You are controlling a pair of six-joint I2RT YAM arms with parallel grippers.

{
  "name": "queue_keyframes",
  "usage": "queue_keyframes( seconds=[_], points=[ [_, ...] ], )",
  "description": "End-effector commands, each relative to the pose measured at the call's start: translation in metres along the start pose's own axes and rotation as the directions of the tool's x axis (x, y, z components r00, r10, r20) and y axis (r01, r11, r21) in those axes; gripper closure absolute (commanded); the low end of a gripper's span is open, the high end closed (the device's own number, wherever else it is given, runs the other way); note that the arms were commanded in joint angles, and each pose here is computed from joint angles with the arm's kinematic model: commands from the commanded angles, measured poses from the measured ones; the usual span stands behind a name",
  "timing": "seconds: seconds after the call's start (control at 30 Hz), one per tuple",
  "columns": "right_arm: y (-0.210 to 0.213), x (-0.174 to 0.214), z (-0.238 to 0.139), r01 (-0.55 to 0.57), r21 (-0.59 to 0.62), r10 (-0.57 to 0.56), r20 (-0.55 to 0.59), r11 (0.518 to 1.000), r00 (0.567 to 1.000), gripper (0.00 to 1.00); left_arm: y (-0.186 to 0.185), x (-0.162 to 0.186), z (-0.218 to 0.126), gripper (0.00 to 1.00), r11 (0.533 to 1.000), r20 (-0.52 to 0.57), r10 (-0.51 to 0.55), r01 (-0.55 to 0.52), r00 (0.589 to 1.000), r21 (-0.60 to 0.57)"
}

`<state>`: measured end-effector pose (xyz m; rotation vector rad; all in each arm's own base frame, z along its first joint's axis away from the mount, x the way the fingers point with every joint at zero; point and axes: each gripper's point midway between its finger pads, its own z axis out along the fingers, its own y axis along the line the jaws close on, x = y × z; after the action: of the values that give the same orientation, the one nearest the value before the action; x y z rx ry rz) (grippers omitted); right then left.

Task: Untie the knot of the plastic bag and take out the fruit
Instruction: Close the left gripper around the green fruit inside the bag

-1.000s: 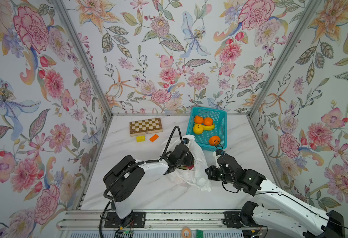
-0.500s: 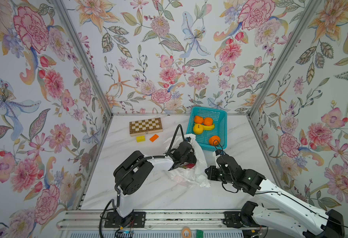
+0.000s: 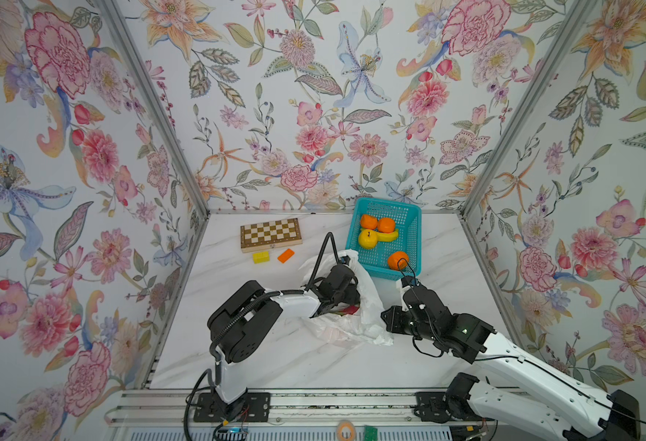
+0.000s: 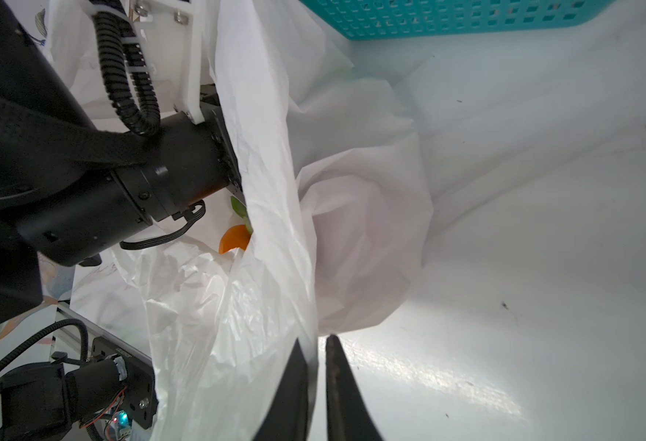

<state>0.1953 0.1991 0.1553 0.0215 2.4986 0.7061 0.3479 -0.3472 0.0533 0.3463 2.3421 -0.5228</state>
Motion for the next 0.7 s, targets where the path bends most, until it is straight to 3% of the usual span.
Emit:
queue_keyframes(
  seconds=[0.0, 0.1, 0.3, 0.47, 0.67],
  points=[
    [0.005, -0.006, -0.007, -0.003, 0.001, 0.003, 0.020, 1.000, 1.000, 0.87, 0.022, 0.026, 0.004, 0.16, 0.996, -0.091, 0.031, -0.038, 0.995, -0.078],
    [0.007, -0.007, -0.007, -0.004, -0.001, 0.004, 0.020, 1.000, 1.000, 0.87, 0.020, 0.026, 0.006, 0.22, 0.997, -0.095, 0.029, -0.035, 0.995, -0.068],
    [0.011, -0.014, -0.010, -0.005, -0.005, 0.005, 0.038, 1.000, 0.999, 0.78, 0.011, 0.014, -0.004, 0.49, 0.998, -0.071, 0.040, -0.042, 0.997, -0.035],
    [0.016, -0.024, -0.014, -0.028, -0.012, 0.029, 0.075, 1.000, 0.997, 0.41, -0.002, -0.003, -0.025, 0.54, 0.999, -0.032, 0.045, -0.045, 0.998, 0.017],
    [0.029, -0.038, -0.017, -0.029, -0.050, 0.035, 0.121, 0.998, 0.992, 0.20, -0.014, -0.019, -0.049, 0.55, 0.996, 0.022, 0.039, -0.041, 0.999, 0.078]
  ],
)
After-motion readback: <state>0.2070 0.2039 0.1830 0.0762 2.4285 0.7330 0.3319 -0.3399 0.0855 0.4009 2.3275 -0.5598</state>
